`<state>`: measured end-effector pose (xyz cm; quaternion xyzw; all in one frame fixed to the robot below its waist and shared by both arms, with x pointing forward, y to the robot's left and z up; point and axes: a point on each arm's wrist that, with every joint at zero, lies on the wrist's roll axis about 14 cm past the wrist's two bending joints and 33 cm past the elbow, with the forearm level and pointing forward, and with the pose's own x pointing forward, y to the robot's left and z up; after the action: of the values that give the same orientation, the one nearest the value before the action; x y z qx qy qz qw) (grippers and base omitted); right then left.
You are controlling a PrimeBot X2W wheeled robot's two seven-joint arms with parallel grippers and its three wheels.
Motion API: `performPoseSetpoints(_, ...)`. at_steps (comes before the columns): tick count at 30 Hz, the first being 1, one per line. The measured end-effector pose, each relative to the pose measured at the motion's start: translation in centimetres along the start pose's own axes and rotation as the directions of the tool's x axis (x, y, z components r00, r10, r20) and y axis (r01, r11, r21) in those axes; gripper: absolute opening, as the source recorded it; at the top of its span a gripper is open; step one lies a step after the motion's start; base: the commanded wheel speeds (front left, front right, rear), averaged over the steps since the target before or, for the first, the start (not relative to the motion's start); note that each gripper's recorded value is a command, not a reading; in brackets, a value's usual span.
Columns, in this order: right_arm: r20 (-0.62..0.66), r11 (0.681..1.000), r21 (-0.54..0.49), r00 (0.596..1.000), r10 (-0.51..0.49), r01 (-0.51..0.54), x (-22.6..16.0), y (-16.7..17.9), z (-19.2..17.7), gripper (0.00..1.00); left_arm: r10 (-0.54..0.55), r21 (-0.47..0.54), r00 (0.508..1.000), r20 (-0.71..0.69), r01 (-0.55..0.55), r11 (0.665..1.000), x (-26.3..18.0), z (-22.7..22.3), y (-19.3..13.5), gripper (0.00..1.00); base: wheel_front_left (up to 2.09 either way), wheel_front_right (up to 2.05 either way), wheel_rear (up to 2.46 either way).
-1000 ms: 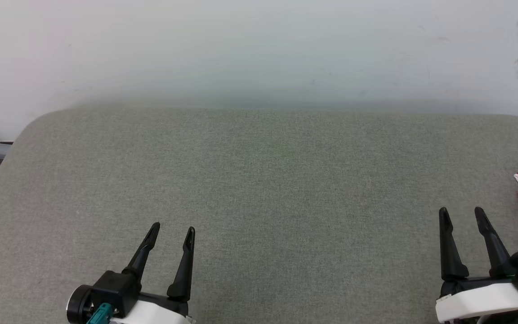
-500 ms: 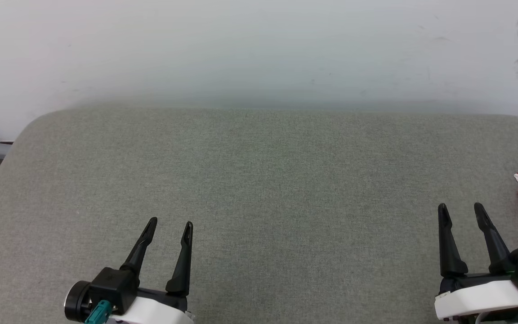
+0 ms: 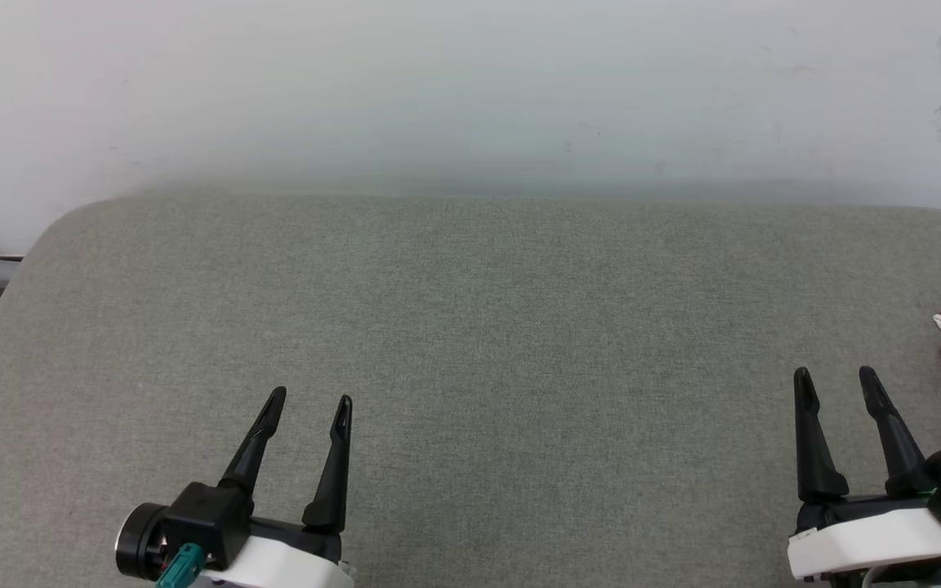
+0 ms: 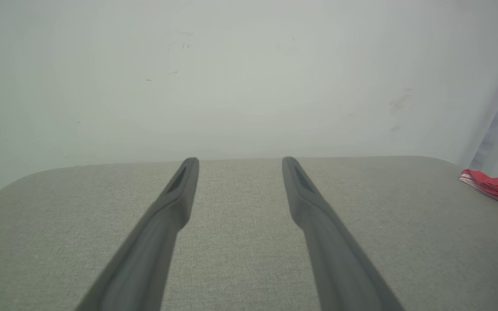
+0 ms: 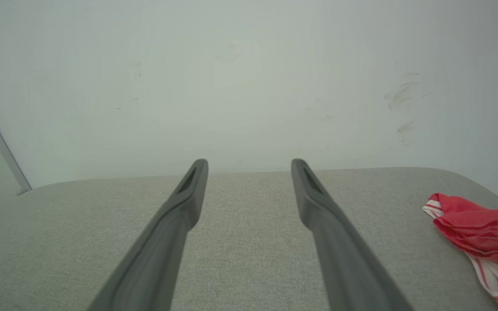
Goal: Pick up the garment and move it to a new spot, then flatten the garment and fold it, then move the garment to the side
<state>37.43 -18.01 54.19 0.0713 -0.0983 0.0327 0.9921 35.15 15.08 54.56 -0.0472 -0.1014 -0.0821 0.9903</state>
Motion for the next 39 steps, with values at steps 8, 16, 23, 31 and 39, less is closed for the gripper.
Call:
performPoseSetpoints(8,0.001,1.0,0.014,1.0,0.007,-0.007,0.0,0.3,0.0,1.0,0.007,-0.016,1.0,-0.014,-0.007,1.0,-0.1,-0.5,0.1,1.0,0.0,0.0,0.0)
performPoseSetpoints(16,-0.007,1.0,0.015,1.0,0.007,-0.007,-0.1,0.3,-0.2,0.0,0.013,-0.027,1.0,-0.027,-0.013,1.0,-0.4,-0.9,0.2,0.0,0.0,0.0,0.0)
performPoseSetpoints(23,-0.087,0.997,0.074,0.996,-0.023,0.029,-1.1,-0.3,-2.4,0.0,0.04,-0.095,0.994,-0.1,-0.05,0.994,-1.5,-2.9,0.6,0.0,0.0,0.0,0.0)
performPoseSetpoints(31,-0.119,0.974,0.212,0.991,-0.06,0.085,-1.2,-1.0,-3.0,0.0,0.083,-0.237,0.989,-0.123,-0.11,0.965,-1.5,-3.4,1.5,0.0,0.0,0.0,0.0)
performPoseSetpoints(39,-0.141,0.934,0.333,0.986,-0.086,0.13,-1.2,-1.5,-3.3,0.0,0.114,-0.359,0.983,-0.145,-0.16,0.92,-1.2,-3.8,2.3,0.0,0.0,0.0,0.0)
